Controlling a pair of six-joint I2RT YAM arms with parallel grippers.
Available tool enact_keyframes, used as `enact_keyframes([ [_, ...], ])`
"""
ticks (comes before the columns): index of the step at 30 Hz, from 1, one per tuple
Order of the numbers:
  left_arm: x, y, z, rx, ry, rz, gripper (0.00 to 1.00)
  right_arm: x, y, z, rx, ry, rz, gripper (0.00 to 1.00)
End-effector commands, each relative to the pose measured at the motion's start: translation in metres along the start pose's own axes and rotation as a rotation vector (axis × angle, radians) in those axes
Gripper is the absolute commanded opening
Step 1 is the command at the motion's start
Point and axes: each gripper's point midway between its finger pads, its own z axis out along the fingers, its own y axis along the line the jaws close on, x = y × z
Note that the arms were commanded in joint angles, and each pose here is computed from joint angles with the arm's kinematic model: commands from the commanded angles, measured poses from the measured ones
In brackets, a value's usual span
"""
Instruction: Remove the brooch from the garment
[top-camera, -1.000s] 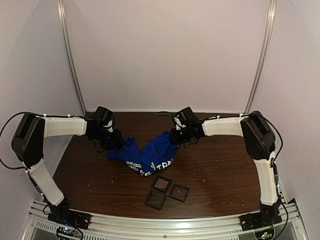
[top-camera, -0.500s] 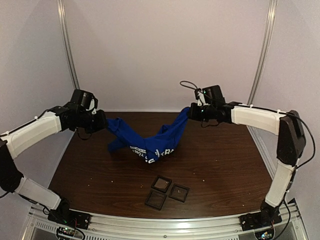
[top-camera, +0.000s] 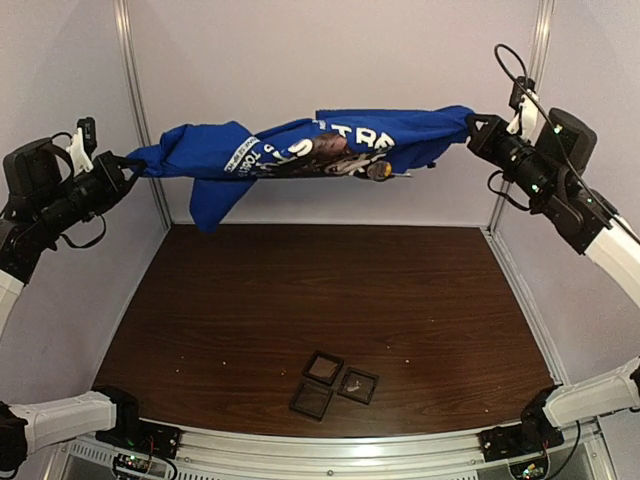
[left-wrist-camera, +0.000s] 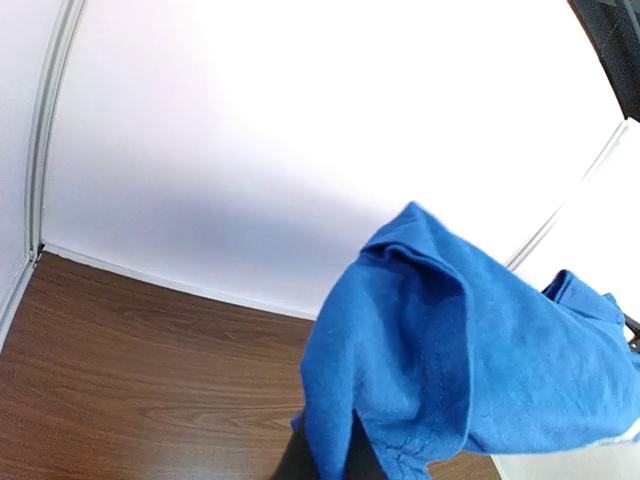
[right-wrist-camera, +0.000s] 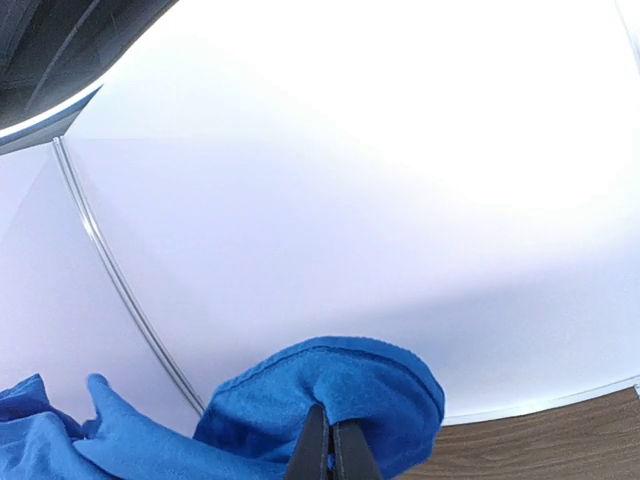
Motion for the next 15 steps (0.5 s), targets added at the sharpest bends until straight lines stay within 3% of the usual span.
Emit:
enact_keyframes([
  [1, 0.029, 0.016, 0.013, -0.024, 0.08, -0.016, 0.0, 0.013, -0.029, -0.005, 0.119, -0.01, -0.051, 0.0],
  [8, 0.086, 0.04, 0.053, -0.045, 0.257, -0.062, 0.0, 0.062, -0.019, 0.016, 0.033, 0.131, -0.033, 0.0],
  [15, 0.124, 0.084, 0.08, -0.207, 0.355, -0.084, 0.0, 0.12, 0.002, 0.035, -0.058, 0.262, -0.009, 0.0],
])
